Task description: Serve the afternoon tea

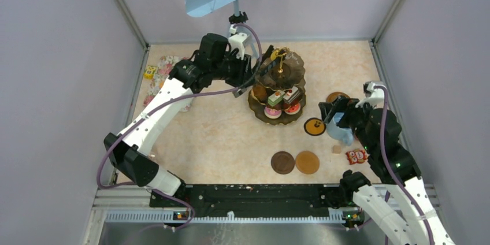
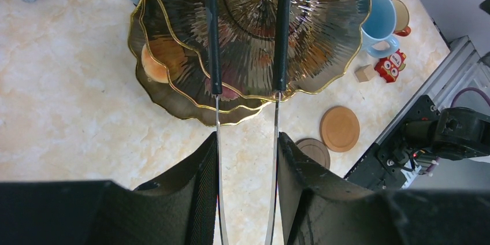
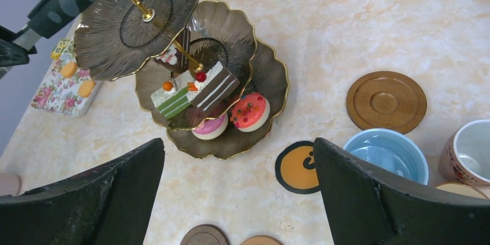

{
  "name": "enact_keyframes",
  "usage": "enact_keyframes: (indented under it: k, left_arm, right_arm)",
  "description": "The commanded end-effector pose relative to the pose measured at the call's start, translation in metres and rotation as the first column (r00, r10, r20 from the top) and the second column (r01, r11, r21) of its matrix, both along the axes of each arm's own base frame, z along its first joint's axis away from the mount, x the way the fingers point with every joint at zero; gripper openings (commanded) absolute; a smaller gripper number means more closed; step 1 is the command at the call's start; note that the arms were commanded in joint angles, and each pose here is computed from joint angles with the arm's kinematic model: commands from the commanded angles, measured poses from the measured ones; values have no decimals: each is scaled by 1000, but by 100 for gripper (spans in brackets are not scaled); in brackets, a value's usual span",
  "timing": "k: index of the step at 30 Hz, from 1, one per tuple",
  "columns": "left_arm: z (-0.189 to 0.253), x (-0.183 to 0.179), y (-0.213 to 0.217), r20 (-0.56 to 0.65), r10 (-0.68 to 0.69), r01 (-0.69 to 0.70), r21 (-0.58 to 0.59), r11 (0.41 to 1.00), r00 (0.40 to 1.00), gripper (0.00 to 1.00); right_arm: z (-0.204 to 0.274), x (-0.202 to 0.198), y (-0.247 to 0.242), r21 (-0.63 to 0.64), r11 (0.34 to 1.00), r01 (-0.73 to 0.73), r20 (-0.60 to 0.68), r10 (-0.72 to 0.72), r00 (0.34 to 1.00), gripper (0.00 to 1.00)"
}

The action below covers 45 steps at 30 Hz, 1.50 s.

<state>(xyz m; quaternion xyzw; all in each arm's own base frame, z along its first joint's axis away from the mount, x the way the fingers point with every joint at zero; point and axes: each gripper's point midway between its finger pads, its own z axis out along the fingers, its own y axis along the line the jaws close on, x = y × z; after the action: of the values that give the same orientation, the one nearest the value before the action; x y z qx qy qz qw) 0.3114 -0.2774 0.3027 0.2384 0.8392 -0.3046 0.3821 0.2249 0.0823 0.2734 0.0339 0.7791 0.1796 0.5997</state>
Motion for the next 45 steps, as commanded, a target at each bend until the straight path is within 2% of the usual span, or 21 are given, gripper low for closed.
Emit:
enact_keyframes:
  k: [1, 17, 26, 29, 33, 39, 42, 45]
  left_arm:
    - [29, 12, -6, 99, 12, -8, -34, 999, 995, 34]
    - [46, 8, 15, 159, 80, -79, -9, 997, 984, 51]
    - [72, 0, 41, 234, 173, -171, -28, 985, 957, 47]
    - [83, -7, 61, 268, 242, -240, -41, 970, 933, 45]
    - [83, -24, 94, 265, 330, -343, 4, 939, 906, 45]
    - [50, -59, 147, 152, 487, -507, 150, 849, 860, 45]
    - [18, -65, 179, 133, 594, -605, 276, 747, 794, 47]
    - [-9, -52, 209, 135, 671, -669, 351, 655, 729, 47]
  right_arm:
    - [34, -5, -5, 12, 1000, 10, 90, -11, 996, 98]
    - [37, -4, -5, 1, 1000, 6, 104, -6, 995, 99]
    - [34, -2, -3, 2, 1000, -1, 98, 1, 995, 99]
    - [33, -2, -2, 2, 1000, -2, 98, 2, 995, 99]
    - [32, -1, 0, -2, 1000, -9, 97, 10, 995, 99]
    - [22, 4, 8, -1, 999, -42, 76, 42, 996, 99]
    - [15, 7, 14, 2, 998, -64, 60, 64, 996, 99]
    - [13, 9, 17, 1, 997, -76, 52, 76, 996, 99]
